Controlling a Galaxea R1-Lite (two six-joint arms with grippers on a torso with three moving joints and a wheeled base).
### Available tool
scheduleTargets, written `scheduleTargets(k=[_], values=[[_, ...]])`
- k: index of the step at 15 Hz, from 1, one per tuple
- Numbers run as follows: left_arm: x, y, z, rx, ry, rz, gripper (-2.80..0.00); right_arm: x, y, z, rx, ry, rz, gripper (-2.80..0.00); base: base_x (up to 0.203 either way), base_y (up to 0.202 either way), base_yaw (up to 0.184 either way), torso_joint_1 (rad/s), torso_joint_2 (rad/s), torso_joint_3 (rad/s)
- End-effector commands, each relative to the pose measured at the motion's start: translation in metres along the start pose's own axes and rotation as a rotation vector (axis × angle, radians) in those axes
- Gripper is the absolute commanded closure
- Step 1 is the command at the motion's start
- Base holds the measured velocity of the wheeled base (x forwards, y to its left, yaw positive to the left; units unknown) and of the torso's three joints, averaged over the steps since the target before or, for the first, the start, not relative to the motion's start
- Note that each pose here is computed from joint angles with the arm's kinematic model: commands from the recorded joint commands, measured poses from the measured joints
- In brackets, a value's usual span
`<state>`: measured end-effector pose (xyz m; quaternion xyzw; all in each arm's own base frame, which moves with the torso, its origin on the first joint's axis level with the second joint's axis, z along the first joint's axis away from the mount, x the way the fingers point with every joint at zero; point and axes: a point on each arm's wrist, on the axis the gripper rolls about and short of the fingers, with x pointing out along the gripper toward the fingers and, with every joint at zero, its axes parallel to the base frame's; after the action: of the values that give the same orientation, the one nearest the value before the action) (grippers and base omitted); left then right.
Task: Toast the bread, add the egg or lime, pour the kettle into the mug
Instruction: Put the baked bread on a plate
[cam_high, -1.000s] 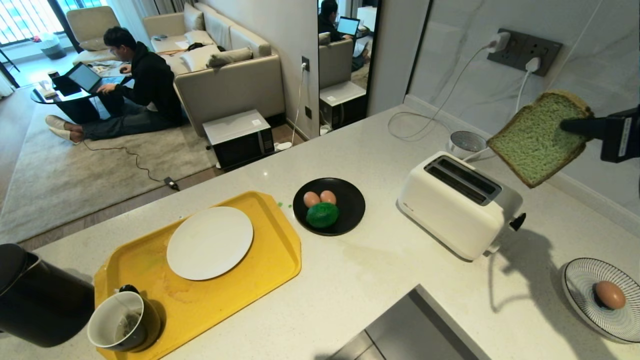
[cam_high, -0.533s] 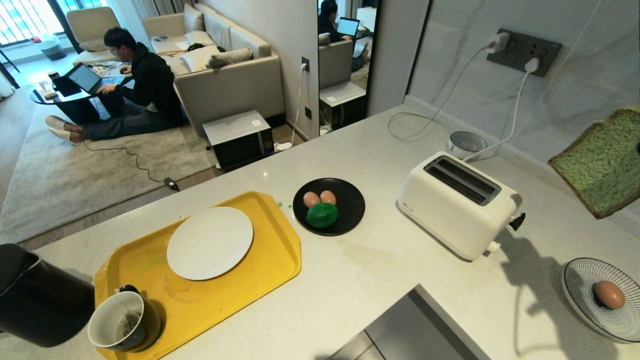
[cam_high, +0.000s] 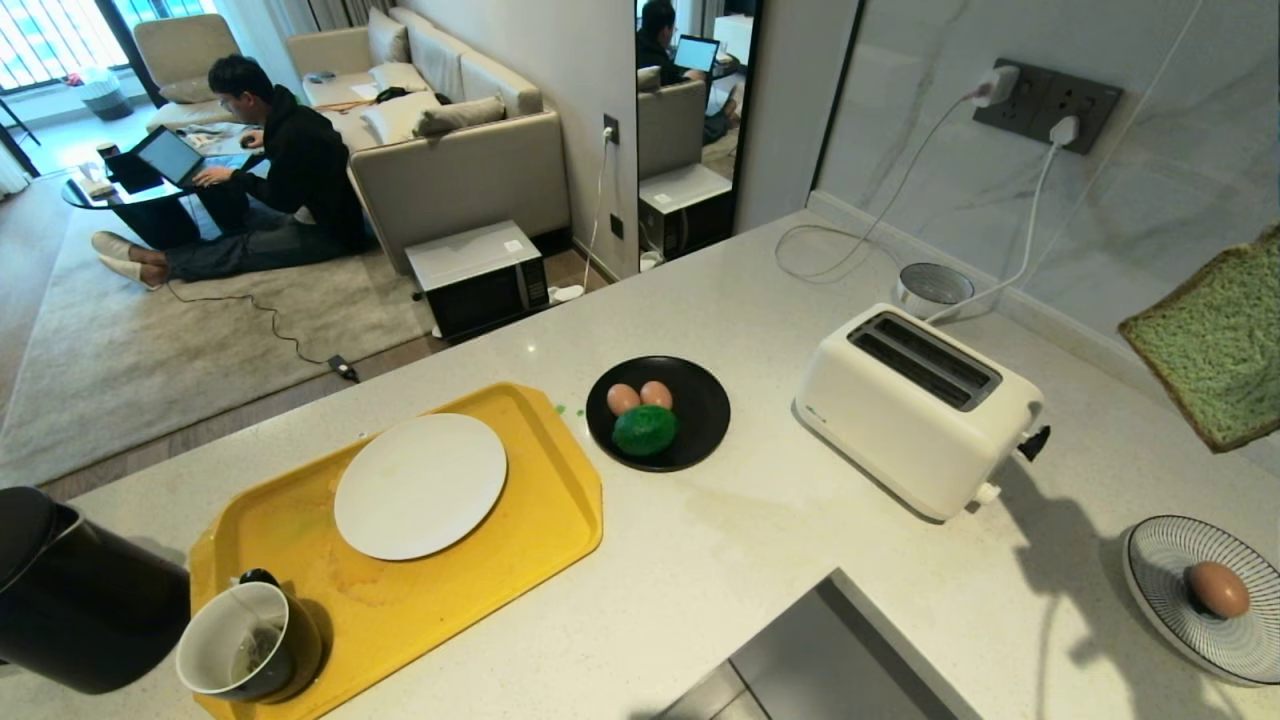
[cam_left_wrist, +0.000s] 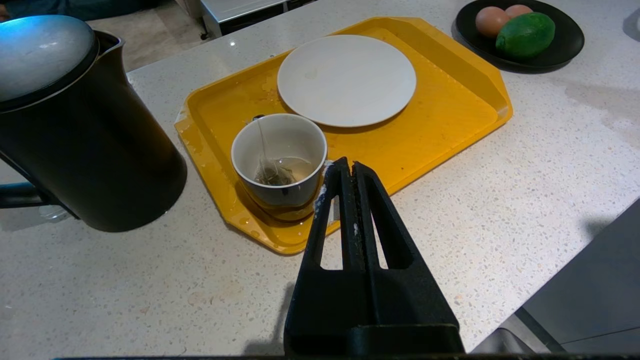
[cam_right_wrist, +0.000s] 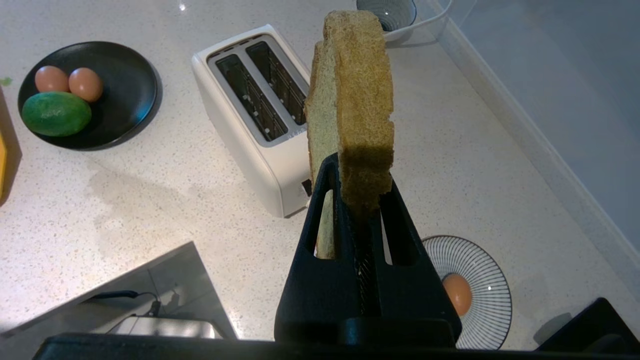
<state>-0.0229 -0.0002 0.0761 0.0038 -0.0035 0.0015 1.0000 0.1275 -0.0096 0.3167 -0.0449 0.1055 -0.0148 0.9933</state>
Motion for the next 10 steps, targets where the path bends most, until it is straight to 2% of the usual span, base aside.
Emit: scheduleTargets(k=[1, 4, 10], values=[[-0.0001, 0.0, 0.0, 0.0, -0.001, 0.0, 0.0, -0.0006, -0.0001, 0.0007, -0.001, -0.006, -0.003, 0.0, 0.0, 0.0, 0.0, 0.0, 0.0, 0.0], [-0.0001, 0.0, 0.0001, 0.0, -0.002, 0.001, 0.0, -0.0005, -0.0002, 0.0017, -0.003, -0.009, -0.002, 0.0, 0.001, -0.002, 0.026, -0.001, 0.0, -0.001], [-0.0001, 0.0, 0.0001, 0.0, -0.002, 0.0, 0.0, -0.0022, 0.0002, 0.001, -0.003, -0.011, 0.0, 0.0, -0.001, -0.008, 0.165, -0.003, 0.0, 0.004]])
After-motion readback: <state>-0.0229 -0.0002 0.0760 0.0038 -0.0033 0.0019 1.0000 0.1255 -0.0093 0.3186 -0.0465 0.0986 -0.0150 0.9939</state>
